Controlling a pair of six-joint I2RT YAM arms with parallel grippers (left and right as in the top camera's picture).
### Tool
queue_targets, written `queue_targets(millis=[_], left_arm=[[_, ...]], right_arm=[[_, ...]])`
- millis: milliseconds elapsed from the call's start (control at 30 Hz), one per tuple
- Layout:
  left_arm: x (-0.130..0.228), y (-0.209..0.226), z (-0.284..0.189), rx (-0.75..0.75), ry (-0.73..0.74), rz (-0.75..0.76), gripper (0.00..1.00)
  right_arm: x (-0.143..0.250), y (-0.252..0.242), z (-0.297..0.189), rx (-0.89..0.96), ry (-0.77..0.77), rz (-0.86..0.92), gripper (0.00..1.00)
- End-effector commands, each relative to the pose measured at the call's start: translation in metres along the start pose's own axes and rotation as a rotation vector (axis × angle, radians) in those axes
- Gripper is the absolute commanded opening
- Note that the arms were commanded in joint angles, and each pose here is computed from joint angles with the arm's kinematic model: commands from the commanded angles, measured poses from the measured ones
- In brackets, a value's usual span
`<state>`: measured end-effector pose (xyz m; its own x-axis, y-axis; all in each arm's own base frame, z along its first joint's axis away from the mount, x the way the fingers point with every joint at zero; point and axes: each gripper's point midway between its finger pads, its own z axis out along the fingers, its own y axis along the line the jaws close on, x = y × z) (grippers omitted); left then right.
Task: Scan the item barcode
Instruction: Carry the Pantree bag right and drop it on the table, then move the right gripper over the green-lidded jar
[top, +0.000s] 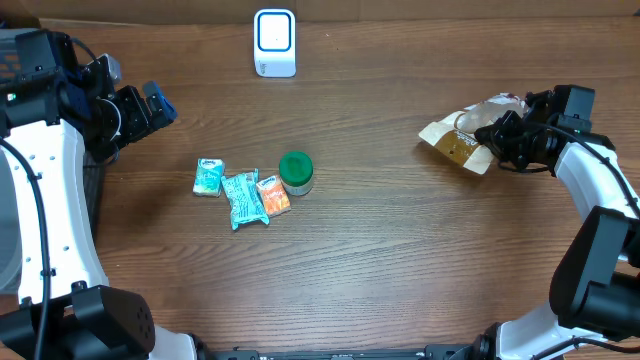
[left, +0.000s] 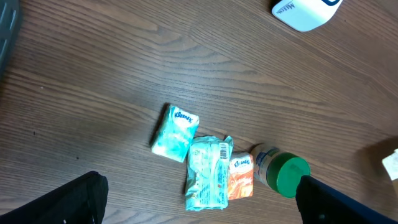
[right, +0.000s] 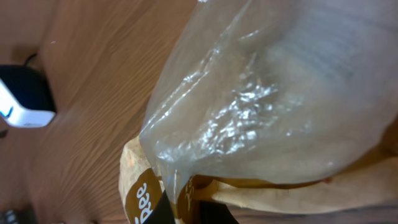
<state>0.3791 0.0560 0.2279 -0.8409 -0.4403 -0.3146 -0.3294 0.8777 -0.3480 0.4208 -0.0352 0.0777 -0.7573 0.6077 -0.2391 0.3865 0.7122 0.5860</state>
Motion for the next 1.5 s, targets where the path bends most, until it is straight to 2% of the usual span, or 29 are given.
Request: queue_targets(millis=[0, 67, 100, 167, 233, 400, 500, 800, 867, 933, 1100, 1167, 1467], left_arm=[[-0.001, 0.000, 0.001, -0.002, 0.001, 0.014, 0.99], [-0.001, 0.000, 0.001, -0.002, 0.001, 0.014, 0.99], [-0.001, 0.000, 0.001, -0.002, 0.001, 0.014, 1.00], [-0.001, 0.000, 0.001, -0.002, 0.001, 0.014, 1.00], [-0.001, 0.000, 0.001, -0.002, 0.001, 0.014, 0.99], [-0.001, 0.000, 0.001, -0.002, 0.001, 0.014, 0.99], [-0.001, 0.000, 0.001, -0.002, 0.001, 0.014, 1.00], [-0.001, 0.000, 0.001, -0.002, 0.001, 0.014, 1.00], [0.000, 0.000, 0.001, -0.002, 0.001, 0.014, 1.00], [-0.001, 0.000, 0.001, -0.002, 0.001, 0.014, 1.00], [-0.001, 0.000, 0.001, -0.002, 0.001, 0.014, 1.00], [-0.001, 0.000, 0.001, -0.002, 0.001, 0.014, 1.00], [-0.001, 0.000, 0.001, -0.002, 0.001, 0.014, 1.00]], right_arm=[[-0.004, -0.015, -0.002, 0.075, -0.032, 0.041, 0.04], [-0.001, -0.022, -0.003, 0.116, -0.024, 0.052, 0.05], [0.002, -0.027, -0.003, 0.138, -0.018, 0.059, 0.11], [0.007, -0.033, -0.004, 0.170, -0.003, 0.070, 0.34], [0.011, -0.035, -0.004, 0.182, 0.015, 0.062, 0.44], [0.024, -0.040, -0.007, 0.203, 0.076, 0.003, 0.60], [0.028, -0.036, -0.014, 0.211, 0.113, -0.013, 0.65], [0.018, 0.018, -0.063, 0.271, 0.161, -0.159, 0.81], [0.020, 0.037, -0.070, 0.263, 0.172, -0.188, 0.88], [0.025, 0.052, -0.073, 0.254, 0.185, -0.219, 1.00], [0.050, 0.089, -0.060, 0.219, 0.227, -0.333, 1.00], [0.065, 0.115, -0.047, 0.173, 0.238, -0.439, 1.00], [0.116, 0.188, -0.019, 0.042, 0.235, -0.705, 1.00]])
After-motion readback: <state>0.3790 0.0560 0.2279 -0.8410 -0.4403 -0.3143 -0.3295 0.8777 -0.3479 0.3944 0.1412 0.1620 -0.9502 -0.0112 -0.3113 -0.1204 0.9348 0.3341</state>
